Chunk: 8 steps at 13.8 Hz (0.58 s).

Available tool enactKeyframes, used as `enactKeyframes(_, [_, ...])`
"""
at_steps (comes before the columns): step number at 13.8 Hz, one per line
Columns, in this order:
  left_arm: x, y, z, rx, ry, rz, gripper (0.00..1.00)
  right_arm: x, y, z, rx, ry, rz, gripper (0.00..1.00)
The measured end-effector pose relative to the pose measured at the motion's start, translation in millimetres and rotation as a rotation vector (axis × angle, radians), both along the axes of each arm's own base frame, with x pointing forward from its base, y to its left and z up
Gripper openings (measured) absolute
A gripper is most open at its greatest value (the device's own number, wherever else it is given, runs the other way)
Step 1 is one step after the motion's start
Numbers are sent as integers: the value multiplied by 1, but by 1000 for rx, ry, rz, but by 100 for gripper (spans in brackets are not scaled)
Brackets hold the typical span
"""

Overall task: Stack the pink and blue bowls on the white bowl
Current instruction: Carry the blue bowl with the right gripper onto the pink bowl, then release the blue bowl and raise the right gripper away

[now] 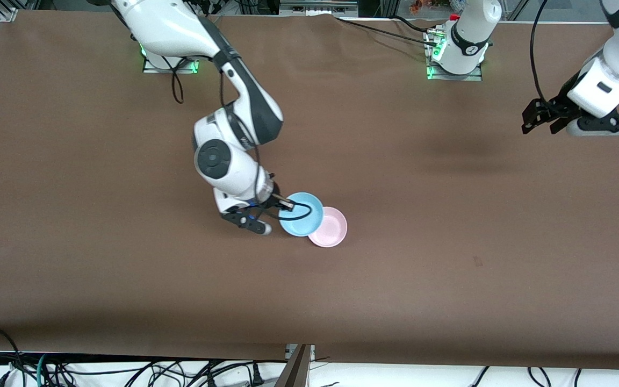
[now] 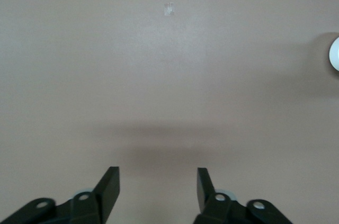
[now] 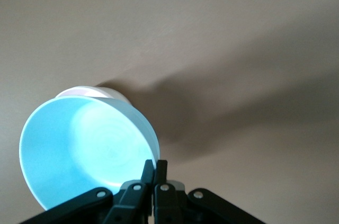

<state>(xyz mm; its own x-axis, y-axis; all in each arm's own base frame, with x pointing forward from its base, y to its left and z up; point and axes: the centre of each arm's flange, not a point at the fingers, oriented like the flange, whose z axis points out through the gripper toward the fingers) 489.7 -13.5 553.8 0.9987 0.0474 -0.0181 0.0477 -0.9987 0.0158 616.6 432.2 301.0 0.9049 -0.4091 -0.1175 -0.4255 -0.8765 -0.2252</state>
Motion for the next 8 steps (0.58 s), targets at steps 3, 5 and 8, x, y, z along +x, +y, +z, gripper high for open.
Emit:
enactKeyframes(3, [-5, -2, 42, -3, -25, -4, 99, -3, 30, -12, 11, -8, -61, 2])
enactKeyframes(5, [-5, -5, 61, -26, -39, -5, 100, -3, 43, -20, 18, -17, -85, 2])
enactKeyframes(8, [7, -6, 65, -34, -42, -6, 100, -2, 53, -31, 15, -26, -91, 2])
